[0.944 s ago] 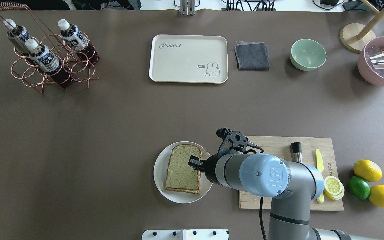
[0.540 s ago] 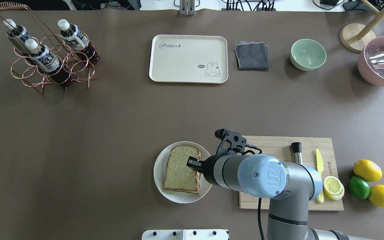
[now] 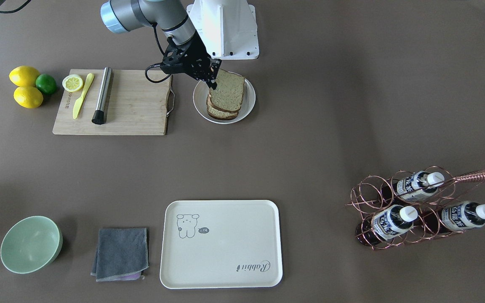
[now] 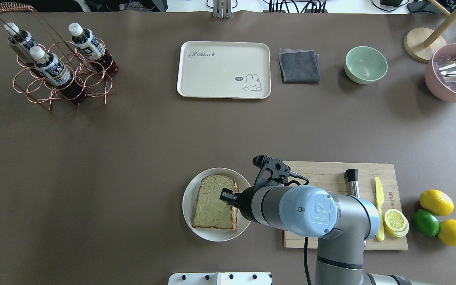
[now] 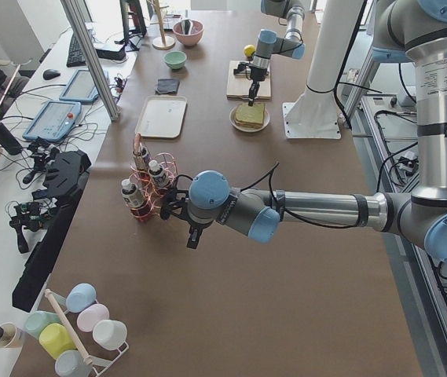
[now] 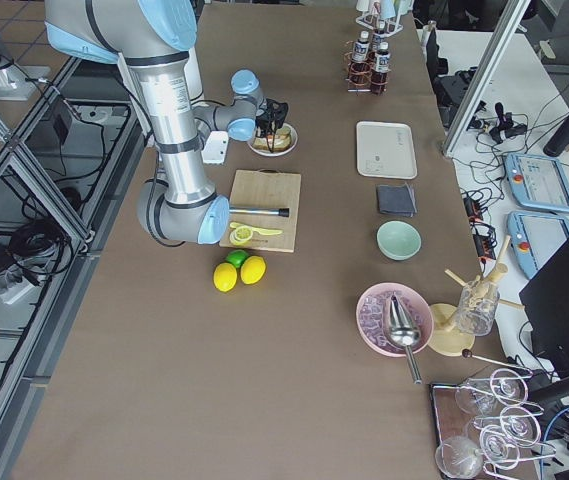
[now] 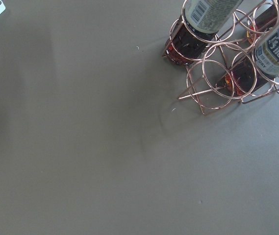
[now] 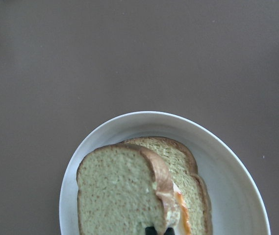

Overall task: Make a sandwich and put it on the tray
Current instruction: 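Lower the bread slice onto the egg toast and open the right gripper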

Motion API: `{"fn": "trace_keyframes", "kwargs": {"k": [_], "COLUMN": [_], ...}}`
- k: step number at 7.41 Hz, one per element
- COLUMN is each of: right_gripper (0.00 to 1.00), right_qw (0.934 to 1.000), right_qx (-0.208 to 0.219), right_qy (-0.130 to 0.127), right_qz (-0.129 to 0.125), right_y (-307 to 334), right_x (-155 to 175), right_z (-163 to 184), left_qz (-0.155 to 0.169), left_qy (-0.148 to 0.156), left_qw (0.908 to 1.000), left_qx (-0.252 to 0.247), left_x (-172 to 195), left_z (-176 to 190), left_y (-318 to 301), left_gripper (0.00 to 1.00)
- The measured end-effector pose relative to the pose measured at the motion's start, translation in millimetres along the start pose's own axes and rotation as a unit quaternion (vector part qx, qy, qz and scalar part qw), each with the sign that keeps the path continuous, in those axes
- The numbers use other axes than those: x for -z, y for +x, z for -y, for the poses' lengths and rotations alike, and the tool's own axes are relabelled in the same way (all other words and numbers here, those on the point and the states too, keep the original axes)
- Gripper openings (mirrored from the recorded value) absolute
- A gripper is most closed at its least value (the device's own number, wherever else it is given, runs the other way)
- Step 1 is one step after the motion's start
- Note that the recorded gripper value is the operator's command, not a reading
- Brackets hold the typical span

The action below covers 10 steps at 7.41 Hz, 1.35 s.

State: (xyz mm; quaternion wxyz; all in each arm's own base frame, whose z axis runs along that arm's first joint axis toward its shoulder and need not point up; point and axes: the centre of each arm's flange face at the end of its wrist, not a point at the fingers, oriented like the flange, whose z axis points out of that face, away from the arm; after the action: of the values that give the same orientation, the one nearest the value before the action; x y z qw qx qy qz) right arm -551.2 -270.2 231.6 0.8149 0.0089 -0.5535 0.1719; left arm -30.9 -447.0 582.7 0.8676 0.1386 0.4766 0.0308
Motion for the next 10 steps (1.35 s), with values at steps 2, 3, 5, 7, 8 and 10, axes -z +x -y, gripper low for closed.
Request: {"fn": "trace_keyframes", "kwargs": {"k": [2,3,5,7,8,10], "right_gripper": [0.0,0.0,0.26,0.73,1.0,1.0], "right_qw": [1.0,1.0,1.0,0.9999,0.9999,0.9998], "right_qx": [0.002,0.002,0.008,0.013,0.014,0.017], "right_qy": [0.0,0.0,0.0,0.0,0.002,0.004], "right_qz": [-0.003,-0.004,-0.005,-0.005,-0.003,-0.003], "right_y": [2.1,3.4,4.9,4.7,3.3,3.2], "right_x": [-1.6,-2.0,-2.4,-2.4,-2.3,-2.6], "right_z": [0.1,0.5,1.1,1.2,0.2,-0.8], "left_qz": [0.0,0.0,0.0,0.0,0.0,0.0], "left_qy": [0.0,0.0,0.0,0.0,0.0,0.0], "left_qw": [1.0,1.0,1.0,1.0,1.0,1.0], "left_qx": [0.0,0.0,0.0,0.0,0.0,0.0], "left_x": [0.2,0.1,0.2,0.3,0.3,0.2], "left_z": [0.1,0.1,0.1,0.2,0.1,0.1], "left_y": [0.2,0.1,0.3,0.4,0.4,0.3], "left_gripper": [0.98,0.98,0.98,0.98,0.98,0.98]}}
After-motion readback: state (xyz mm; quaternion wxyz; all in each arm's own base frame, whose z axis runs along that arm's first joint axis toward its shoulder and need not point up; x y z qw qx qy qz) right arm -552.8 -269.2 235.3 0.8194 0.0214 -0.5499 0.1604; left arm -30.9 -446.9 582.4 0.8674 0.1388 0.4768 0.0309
